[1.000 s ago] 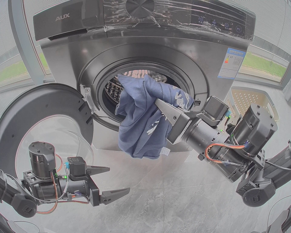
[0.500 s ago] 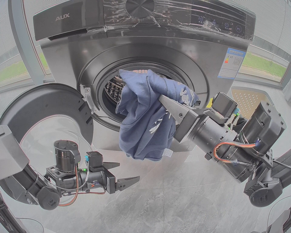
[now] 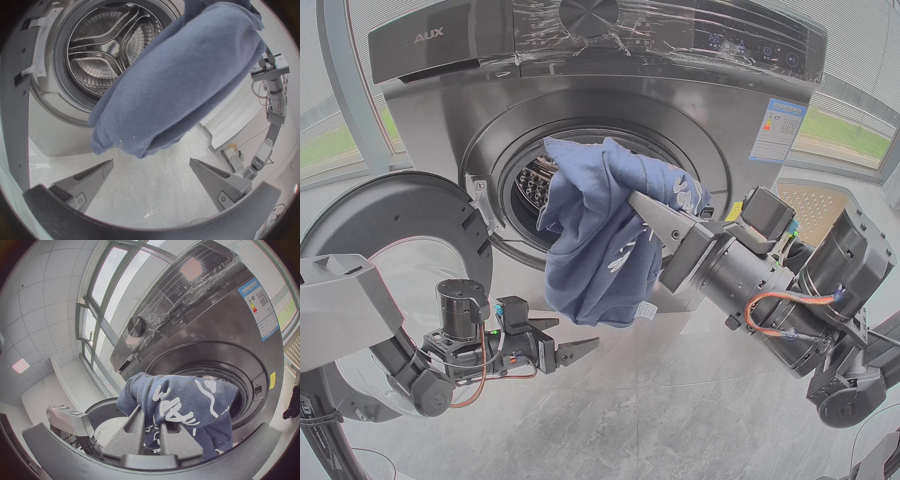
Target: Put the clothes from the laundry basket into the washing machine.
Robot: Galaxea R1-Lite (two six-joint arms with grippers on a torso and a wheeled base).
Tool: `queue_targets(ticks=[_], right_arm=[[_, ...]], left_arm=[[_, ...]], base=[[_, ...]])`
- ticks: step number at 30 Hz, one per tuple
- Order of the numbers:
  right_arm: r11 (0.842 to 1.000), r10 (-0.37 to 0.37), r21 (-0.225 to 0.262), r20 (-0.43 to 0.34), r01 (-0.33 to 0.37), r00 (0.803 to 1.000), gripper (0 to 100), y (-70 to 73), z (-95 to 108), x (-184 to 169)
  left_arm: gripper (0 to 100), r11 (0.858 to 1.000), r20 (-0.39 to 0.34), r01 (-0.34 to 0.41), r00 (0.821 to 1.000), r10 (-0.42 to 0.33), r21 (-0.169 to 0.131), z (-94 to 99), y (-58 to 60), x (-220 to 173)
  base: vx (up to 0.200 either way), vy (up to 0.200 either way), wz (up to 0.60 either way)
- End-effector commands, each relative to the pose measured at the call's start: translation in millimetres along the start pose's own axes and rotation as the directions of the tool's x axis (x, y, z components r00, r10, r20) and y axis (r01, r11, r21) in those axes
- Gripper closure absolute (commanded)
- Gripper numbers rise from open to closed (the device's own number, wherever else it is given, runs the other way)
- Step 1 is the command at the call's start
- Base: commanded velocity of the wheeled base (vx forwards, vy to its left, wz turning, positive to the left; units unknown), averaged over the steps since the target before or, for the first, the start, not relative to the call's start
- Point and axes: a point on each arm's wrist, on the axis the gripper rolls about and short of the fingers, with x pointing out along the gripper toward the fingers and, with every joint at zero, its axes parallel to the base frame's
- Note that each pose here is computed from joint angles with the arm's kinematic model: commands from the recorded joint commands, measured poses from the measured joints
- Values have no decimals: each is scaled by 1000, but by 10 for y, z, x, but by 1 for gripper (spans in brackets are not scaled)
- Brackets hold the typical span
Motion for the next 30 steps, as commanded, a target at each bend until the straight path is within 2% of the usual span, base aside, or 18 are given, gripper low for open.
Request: queue_targets(ticks=[1,7,8,12,23,27,28,30], right_arm=[[1000,10,5,-2,-10,1000,100,37,-9,-4],[1000,12,6,-3,-12,1000,100,50,-13,-6],[1000,12,6,-3,-12,1000,100,50,-13,-6],[1000,12,4,-4,-12,1000,100,48,-14,-12],[1000,6,1,-7,-6,1000,100,35,-25,-10],[1000,6,1,-7,-6,1000,100,35,-25,-10],[1000,6,1,-7,-6,1000,100,35,-25,-10],[1000,5,1,-7,-5,1000,100,31,-24,-10]], left_arm=[[0,1000,-16,-3,1000,3,-10,-92,83,155],[0,1000,34,3,999,-3,9,-44,150,293],[0,1000,59,6,998,-8,20,-19,169,343],[0,999,87,13,996,-16,32,22,177,404],[0,997,149,41,988,-51,70,73,72,379],[0,996,143,51,988,-60,70,42,33,375],[100,996,143,53,988,-63,72,27,20,367],[100,996,144,56,987,-67,74,22,8,365]], base=[[0,0,0],[0,0,0],[0,0,0],[0,0,0],[0,0,0],[0,0,0],[0,0,0],[0,0,0]])
